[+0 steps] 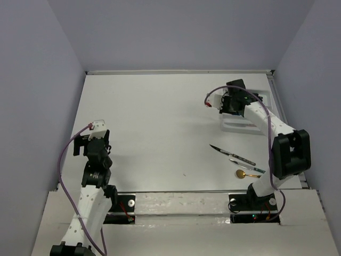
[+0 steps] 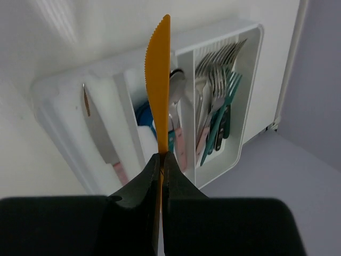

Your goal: Sort the eating utensils into containers

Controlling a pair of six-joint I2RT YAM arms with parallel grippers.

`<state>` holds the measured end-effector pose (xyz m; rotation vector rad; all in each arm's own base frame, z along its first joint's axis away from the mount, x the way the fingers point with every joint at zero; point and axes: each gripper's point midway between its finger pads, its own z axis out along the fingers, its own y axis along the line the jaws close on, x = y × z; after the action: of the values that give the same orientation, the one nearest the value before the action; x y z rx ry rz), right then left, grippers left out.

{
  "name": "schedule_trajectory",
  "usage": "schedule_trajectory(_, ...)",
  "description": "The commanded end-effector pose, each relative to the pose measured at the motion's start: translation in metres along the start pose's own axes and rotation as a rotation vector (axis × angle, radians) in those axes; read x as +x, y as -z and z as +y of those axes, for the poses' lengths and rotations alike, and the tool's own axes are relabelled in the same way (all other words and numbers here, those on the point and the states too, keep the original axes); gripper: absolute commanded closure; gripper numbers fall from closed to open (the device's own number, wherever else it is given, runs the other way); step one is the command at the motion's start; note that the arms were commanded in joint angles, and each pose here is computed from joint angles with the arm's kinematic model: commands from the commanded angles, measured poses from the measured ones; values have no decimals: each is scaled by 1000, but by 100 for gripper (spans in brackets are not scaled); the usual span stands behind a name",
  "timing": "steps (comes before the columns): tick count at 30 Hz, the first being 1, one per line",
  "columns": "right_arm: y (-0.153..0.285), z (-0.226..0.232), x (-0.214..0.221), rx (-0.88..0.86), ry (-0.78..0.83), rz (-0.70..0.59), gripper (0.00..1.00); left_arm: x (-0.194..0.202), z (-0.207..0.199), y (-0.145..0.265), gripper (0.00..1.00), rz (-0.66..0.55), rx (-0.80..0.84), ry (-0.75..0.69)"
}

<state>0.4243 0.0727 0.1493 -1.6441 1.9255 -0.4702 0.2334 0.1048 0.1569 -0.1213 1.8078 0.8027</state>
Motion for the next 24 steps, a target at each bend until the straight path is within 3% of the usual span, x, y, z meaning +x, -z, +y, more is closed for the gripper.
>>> schedule_trajectory(1,16,10,27,-35,146,-53,100,-8,5,1,1,-39,-38,27)
schedule_trajectory(2,11,21,52,-63,121,-15,100,-9,5,2,1,-42,-36,27)
schedule_trajectory(6,5,29,82,-56,94,-21,100,-9,3,3,1,-45,-34,27)
schedule_trajectory(21,-37,27,119,-104,111,122,100,-9,1,3,1,-48,-32,23)
schedule_trajectory(23,-41,26,119,-103,100,122,96,-9,1,3,1,-46,-33,22)
schedule_trajectory(24,-41,25,118,-100,92,115,89,-9,1,3,1,-47,-32,22)
